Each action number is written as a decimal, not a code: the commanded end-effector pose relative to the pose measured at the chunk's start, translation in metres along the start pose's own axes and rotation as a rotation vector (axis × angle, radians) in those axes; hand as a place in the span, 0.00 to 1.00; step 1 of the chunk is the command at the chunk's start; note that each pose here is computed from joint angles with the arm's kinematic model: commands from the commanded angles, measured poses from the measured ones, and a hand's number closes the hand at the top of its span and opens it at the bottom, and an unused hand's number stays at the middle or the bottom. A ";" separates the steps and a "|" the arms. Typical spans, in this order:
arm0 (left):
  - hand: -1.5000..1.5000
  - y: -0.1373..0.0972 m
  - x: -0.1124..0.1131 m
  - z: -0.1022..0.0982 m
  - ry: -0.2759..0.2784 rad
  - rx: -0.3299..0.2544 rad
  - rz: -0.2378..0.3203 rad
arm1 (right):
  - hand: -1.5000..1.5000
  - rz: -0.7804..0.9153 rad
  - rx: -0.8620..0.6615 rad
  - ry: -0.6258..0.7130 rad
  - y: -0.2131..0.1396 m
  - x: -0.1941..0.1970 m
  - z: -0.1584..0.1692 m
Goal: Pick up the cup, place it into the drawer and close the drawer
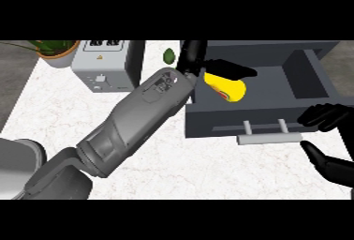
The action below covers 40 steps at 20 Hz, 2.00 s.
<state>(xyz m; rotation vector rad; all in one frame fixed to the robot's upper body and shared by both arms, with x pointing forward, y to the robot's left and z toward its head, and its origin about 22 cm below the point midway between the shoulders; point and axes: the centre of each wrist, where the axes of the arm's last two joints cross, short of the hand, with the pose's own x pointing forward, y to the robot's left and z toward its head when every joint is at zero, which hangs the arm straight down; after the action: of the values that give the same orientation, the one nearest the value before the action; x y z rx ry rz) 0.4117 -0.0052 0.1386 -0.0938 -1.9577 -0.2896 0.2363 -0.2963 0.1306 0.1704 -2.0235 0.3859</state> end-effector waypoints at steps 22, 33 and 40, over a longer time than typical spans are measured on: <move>0.00 0.136 0.005 0.059 0.024 0.148 0.155 | 1.00 0.604 0.189 0.183 0.041 -0.036 -0.021; 0.00 0.218 -0.007 0.111 0.027 0.157 0.150 | 1.00 0.974 0.395 0.278 0.081 -0.127 -0.035; 0.00 0.246 -0.010 0.145 0.054 0.185 0.168 | 1.00 0.946 0.367 0.308 0.073 -0.175 -0.074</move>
<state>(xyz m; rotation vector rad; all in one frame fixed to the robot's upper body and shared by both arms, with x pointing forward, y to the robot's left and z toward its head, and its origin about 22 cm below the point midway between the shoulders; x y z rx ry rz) 0.3473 0.2465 0.1158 -0.1291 -1.9082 -0.0076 0.3349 -0.2065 0.0050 -0.6208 -1.6148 1.2919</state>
